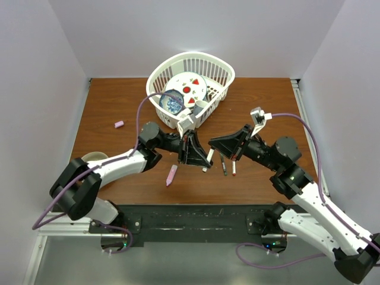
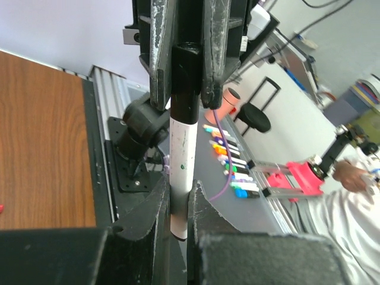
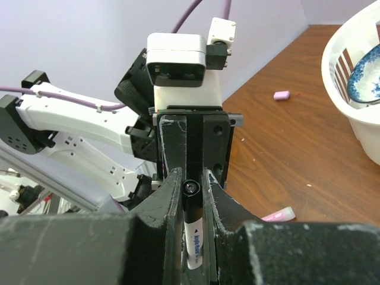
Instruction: Insert the pens into the pen caps
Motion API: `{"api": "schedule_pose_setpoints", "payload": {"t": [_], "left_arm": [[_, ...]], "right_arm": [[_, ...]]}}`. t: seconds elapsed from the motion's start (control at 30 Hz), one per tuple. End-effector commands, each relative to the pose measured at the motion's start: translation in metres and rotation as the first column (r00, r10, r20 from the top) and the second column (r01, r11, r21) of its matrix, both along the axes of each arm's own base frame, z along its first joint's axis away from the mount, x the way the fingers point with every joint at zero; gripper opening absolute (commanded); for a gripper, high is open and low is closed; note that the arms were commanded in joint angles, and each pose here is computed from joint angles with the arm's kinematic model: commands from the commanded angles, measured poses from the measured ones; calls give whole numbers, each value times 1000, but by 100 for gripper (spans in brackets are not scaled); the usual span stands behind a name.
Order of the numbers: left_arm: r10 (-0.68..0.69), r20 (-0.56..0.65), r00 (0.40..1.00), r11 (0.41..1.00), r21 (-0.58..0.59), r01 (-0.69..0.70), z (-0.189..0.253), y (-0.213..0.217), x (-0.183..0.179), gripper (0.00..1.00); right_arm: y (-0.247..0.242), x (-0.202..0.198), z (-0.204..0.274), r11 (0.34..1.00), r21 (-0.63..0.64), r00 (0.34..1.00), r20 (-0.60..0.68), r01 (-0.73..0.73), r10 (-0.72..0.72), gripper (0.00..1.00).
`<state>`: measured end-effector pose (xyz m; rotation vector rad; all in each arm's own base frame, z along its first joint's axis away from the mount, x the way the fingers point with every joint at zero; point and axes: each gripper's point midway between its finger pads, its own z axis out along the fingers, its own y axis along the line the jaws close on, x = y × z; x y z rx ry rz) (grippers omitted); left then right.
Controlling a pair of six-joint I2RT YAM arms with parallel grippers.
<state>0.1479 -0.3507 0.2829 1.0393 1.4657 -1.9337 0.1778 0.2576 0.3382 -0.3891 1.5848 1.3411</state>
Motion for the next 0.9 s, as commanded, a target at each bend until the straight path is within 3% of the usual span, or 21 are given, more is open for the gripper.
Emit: {"api": "schedule_pose_setpoints", "payload": {"t": [0.0, 0.27, 0.43, 0.5, 0.53, 0.57, 0.63, 0.7, 0.73, 0.87], "left_arm": [[345, 47, 938, 879, -368, -305, 119, 4, 76, 0], [366, 56, 929, 881, -342, -326, 128, -5, 88, 0], [326, 72, 943, 917, -265, -297, 107, -6, 77, 0], [321, 67, 945, 927, -227, -299, 90, 0, 67, 9], [321, 75, 944, 929, -219, -298, 83, 3, 62, 22], [320, 63, 945, 934, -185, -305, 63, 7, 57, 29], [318, 105, 942, 942, -144, -303, 49, 14, 45, 44], [324, 98, 941, 946, -55, -320, 27, 21, 34, 51], [333, 151, 931, 943, -39, -331, 18, 22, 33, 56], [399, 163, 902, 908, 69, -414, -6, 37, 32, 68]], "right_arm": [[11, -93, -95, 881, -143, 858, -342, -450, 383, 0], [11, -99, -107, 871, -152, 840, -382, -468, 385, 0], [6, -62, -77, 948, -204, 924, -345, -244, 163, 0], [-3, -29, -36, 976, -214, 963, -268, -44, -15, 0], [-7, -20, -38, 967, -256, 957, -279, 2, -76, 0], [-17, -3, -11, 961, -250, 959, -223, 119, -176, 0], [-23, 10, -7, 936, -302, 948, -202, 179, -247, 0], [-28, 21, 14, 923, -299, 943, -153, 242, -297, 0], [-30, 26, 17, 910, -324, 937, -140, 261, -319, 0], [-41, 45, 0, 831, -449, 905, -103, 328, -413, 0]]}}
